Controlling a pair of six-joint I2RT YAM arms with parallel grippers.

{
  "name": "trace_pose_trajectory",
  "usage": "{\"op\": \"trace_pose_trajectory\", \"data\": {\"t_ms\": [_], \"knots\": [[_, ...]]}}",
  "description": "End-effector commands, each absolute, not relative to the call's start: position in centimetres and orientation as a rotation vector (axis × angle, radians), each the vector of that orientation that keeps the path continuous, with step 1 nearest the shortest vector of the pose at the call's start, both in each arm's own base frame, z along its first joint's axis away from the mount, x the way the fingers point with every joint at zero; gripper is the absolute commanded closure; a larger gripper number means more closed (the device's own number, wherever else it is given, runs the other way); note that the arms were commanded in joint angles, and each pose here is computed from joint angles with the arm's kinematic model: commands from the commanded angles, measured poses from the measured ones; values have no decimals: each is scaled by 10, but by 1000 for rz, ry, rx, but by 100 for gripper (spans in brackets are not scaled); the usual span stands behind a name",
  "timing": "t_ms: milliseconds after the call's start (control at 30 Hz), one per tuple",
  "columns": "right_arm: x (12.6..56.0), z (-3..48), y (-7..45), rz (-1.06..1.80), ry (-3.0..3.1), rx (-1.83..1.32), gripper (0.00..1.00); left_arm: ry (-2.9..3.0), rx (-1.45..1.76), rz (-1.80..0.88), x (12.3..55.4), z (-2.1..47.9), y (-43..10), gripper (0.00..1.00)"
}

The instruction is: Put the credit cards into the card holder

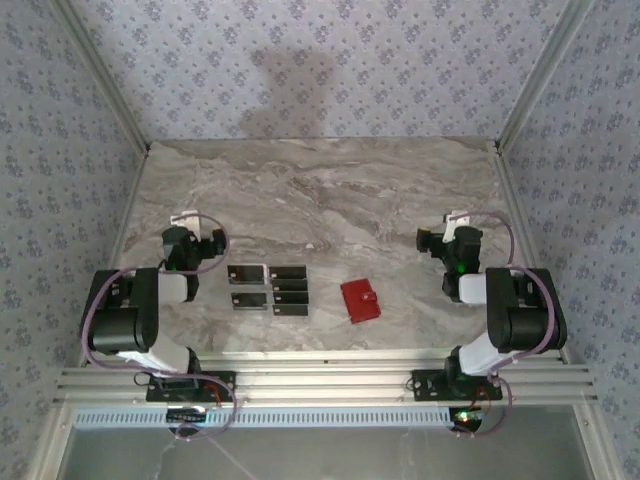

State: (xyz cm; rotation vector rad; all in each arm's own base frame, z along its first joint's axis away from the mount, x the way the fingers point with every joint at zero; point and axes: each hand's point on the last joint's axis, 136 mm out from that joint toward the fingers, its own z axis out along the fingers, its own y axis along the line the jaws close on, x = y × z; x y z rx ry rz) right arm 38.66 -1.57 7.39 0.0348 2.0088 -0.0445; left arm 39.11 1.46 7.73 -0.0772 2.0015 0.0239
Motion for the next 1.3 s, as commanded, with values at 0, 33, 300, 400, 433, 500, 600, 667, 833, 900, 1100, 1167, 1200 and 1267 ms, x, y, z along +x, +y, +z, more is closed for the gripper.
{"op": "trace_pose_trajectory", "data": {"t_ms": [0, 33, 300, 400, 433, 500, 600, 667, 833, 900, 1100, 1167, 1200, 1267], "knots": [[391, 84, -17, -50, 1975, 24, 0, 1960, -56, 20, 398, 89, 12, 0], [391, 84, -17, -50, 1976, 25, 0, 1961, -56, 19, 398, 89, 12, 0], [391, 84, -17, -48, 1974, 23, 0, 1960, -55, 19, 399, 89, 12, 0], [391, 84, -17, -49, 1975, 23, 0, 1960, -57, 18, 398, 89, 12, 0], [391, 84, -17, -49, 1975, 24, 0, 1961, -58, 18, 398, 89, 12, 0], [391, 84, -17, -50, 1974, 24, 0, 1962, -59, 13, 398, 89, 13, 0], [391, 83, -17, -50, 1976, 24, 0, 1964, -62, 4, 399, 89, 13, 0], [391, 84, -17, -49, 1975, 24, 0, 1964, -61, 4, 399, 89, 13, 0], [391, 84, -16, -52, 1975, 19, 0, 1969, -62, 3, 398, 88, 13, 0], [391, 84, -16, -52, 1976, 20, 0, 1967, -61, 4, 399, 88, 13, 0], [391, 90, -20, -69, 1968, 46, 0, 1959, -50, -9, 398, 89, 11, 0], [389, 102, -27, -101, 1993, 87, 0, 1955, -46, -9, 398, 95, 10, 0], [389, 111, -34, -127, 2008, 127, 0, 1951, -75, 12, 397, 98, 16, 0], [387, 127, -40, -121, 2026, 190, 0, 1944, -111, 33, 395, 104, 21, 0]]}}
